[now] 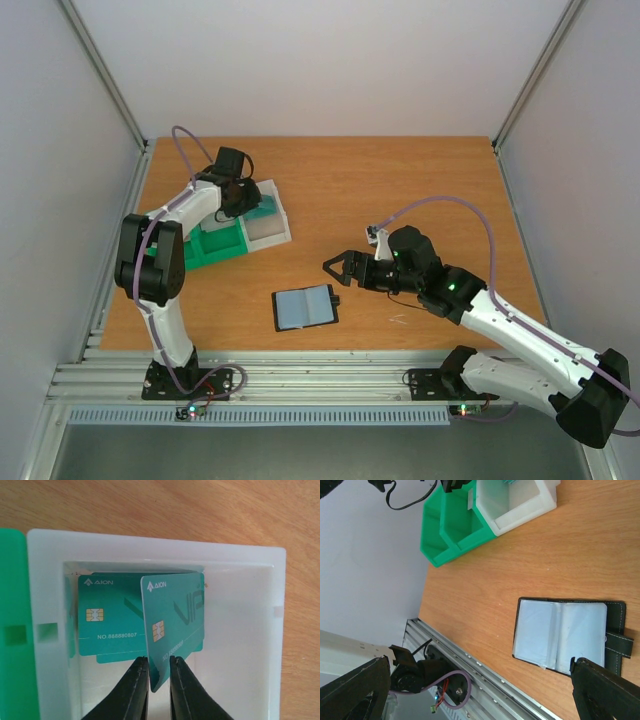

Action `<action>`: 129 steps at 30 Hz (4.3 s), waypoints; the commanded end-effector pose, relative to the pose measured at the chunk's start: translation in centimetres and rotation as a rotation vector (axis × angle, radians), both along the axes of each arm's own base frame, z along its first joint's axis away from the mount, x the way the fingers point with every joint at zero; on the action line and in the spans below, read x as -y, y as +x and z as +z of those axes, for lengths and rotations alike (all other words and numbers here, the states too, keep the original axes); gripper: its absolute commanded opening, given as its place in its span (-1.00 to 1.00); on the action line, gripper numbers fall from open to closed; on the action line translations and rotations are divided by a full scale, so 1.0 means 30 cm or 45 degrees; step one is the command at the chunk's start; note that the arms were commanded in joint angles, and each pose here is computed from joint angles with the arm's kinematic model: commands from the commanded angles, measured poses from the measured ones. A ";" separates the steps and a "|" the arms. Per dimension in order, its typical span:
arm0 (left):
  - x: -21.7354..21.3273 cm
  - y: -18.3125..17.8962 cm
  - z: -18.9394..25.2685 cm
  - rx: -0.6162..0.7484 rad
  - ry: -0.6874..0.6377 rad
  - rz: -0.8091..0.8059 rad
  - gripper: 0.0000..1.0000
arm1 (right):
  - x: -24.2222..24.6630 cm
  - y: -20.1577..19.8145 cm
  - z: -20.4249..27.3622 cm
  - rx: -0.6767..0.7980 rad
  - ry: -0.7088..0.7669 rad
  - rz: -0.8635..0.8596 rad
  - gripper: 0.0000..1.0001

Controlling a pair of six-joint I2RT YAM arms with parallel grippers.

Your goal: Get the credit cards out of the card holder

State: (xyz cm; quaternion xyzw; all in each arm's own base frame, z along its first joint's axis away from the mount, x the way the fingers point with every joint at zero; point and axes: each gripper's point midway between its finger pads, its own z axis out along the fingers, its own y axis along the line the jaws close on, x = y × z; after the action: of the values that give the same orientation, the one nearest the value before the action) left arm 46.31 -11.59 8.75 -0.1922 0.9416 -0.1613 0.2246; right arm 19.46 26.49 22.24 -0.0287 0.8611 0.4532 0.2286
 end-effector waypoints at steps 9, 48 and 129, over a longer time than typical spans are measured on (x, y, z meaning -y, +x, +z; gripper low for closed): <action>-0.040 -0.005 0.146 0.087 0.082 -0.010 -0.29 | -0.008 -0.017 -0.004 -0.029 0.001 0.030 0.97; 0.216 -0.783 0.089 -0.096 -0.550 -0.321 -0.02 | -0.051 -0.024 -0.513 -0.360 -0.393 0.185 -0.33; 0.264 -0.826 0.180 0.043 -0.351 -0.311 0.74 | 0.008 0.000 -0.434 -0.234 -0.520 0.059 -0.16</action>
State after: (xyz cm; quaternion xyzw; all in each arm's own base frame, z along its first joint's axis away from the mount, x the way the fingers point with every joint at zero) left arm 22.00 -22.60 12.63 -0.1174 0.8988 -0.3952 0.1491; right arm 18.29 27.01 5.49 -0.0517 0.9534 0.2877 0.0753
